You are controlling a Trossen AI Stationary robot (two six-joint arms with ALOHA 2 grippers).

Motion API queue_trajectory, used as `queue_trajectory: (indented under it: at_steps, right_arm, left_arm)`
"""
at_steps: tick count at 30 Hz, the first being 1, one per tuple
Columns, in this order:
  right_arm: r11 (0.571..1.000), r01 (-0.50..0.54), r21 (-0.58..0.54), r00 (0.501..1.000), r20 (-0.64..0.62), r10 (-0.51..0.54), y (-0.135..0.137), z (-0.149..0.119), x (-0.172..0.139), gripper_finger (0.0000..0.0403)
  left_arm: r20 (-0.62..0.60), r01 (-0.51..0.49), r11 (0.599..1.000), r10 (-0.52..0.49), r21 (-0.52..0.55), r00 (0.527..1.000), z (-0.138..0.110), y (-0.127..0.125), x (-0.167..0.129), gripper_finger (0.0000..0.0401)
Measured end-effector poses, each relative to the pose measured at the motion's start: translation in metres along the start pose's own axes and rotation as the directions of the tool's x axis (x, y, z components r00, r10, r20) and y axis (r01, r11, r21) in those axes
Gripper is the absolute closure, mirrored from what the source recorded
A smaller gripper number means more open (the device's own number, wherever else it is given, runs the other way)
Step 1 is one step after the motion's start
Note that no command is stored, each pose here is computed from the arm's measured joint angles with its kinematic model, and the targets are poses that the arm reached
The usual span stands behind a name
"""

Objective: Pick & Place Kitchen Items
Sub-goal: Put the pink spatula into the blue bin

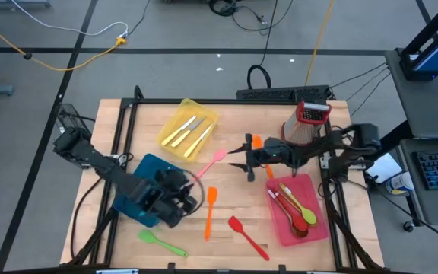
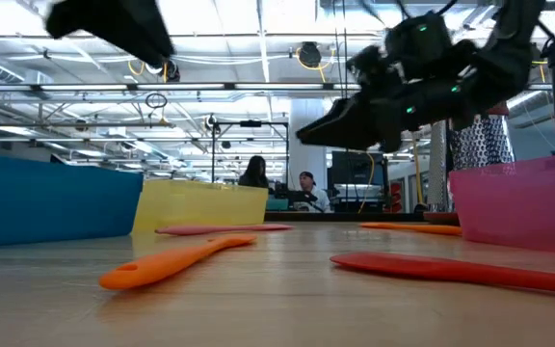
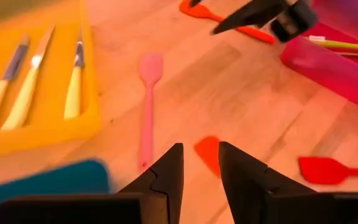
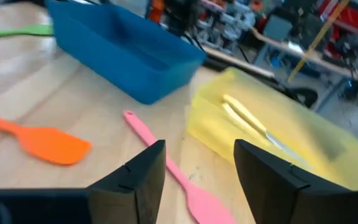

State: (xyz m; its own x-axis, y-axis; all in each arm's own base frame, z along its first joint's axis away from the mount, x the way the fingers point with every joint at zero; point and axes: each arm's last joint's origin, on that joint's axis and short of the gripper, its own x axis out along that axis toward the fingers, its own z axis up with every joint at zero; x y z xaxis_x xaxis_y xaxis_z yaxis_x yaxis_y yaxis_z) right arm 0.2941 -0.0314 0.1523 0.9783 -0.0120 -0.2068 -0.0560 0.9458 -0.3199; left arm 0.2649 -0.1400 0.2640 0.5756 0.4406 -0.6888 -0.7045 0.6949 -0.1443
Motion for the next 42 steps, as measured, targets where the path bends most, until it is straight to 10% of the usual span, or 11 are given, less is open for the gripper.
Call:
queue_trajectory:
  at_steps: [21,42]
  right_arm:
    - [0.966,0.159,0.203,0.983,-0.122,-0.136,-0.05,-0.038,0.014,0.022]
    - [0.967,0.156,0.201,0.984,-0.122,-0.133,-0.049,-0.038,0.014,0.022]
  left_arm:
    - [-0.43,-0.233,0.969,0.247,0.086,0.869,-0.012,0.014,0.15,0.0298]
    - [-0.512,-0.232,0.965,0.261,0.122,0.819,0.001,0.032,0.174,0.0304]
